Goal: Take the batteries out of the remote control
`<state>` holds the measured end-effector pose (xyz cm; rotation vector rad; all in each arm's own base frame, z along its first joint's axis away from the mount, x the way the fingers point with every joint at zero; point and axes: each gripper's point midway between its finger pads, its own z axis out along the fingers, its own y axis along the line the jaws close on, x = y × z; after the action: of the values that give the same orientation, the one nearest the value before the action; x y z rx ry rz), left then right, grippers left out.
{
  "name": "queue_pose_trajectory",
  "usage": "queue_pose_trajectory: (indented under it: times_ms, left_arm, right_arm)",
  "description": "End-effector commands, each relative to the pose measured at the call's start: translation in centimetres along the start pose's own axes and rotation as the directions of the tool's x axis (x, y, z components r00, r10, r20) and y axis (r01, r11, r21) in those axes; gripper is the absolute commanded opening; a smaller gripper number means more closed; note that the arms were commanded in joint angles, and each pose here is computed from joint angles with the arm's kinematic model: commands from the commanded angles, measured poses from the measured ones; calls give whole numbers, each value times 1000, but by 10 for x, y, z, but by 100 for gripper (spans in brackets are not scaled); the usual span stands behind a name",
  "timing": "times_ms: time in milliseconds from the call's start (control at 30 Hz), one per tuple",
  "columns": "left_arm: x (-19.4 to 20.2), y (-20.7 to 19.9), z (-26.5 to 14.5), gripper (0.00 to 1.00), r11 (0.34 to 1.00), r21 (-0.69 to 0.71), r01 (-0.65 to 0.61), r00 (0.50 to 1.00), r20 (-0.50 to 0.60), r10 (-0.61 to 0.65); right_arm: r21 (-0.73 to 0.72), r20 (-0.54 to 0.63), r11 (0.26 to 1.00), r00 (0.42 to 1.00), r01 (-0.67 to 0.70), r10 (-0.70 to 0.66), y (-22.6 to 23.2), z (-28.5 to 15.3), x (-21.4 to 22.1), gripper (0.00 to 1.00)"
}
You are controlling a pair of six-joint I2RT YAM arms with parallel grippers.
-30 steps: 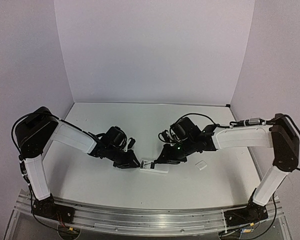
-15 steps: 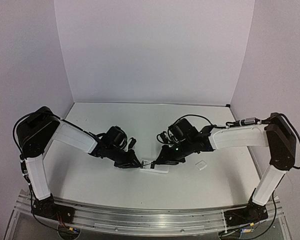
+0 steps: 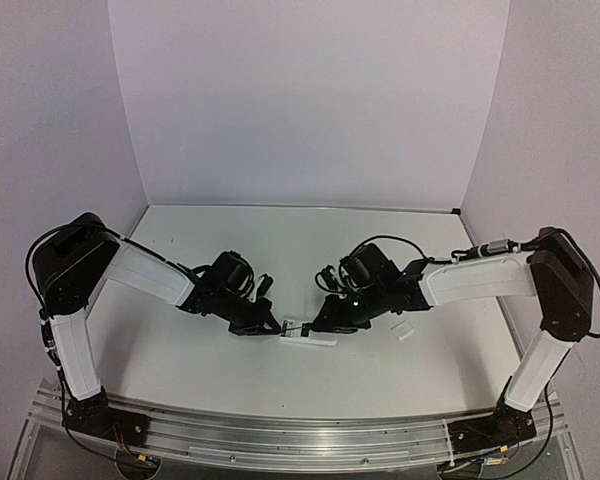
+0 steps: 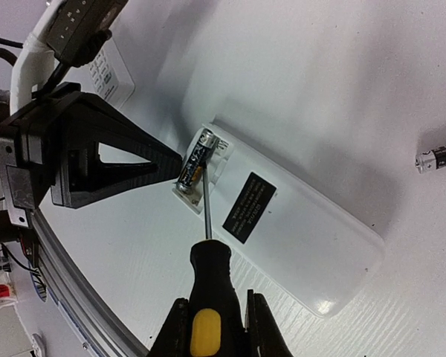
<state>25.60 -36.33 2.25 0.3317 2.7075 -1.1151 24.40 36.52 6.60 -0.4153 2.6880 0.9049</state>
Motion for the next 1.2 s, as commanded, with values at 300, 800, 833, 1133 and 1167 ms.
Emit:
queue_pose_trajectory:
  times_ms: [300, 800, 833, 1133, 1167]
  left_arm:
    - [16, 24, 10, 0, 997, -61, 47, 998, -33, -49]
    - [14, 18, -2, 0, 997, -46, 59, 998, 5, -59]
    - [14, 16, -5, 0, 997, -40, 60, 998, 14, -60]
    - [5, 12, -19, 0, 997, -60, 54, 996, 68, -50]
    - [5, 11, -19, 0, 997, -59, 54, 996, 67, -50]
  right_arm:
    - [-147, 94, 983, 988, -108, 122, -18, 29, 25, 0]
    - [-471, 316, 874, 903, -118, 292, 16, -11, -18, 0]
    - [-474, 317, 873, 902, -117, 293, 17, -12, -19, 0]
    - [-462, 309, 877, 903, -132, 298, 12, -10, -16, 0]
    - [-459, 312, 879, 903, -130, 296, 11, -11, -15, 0]
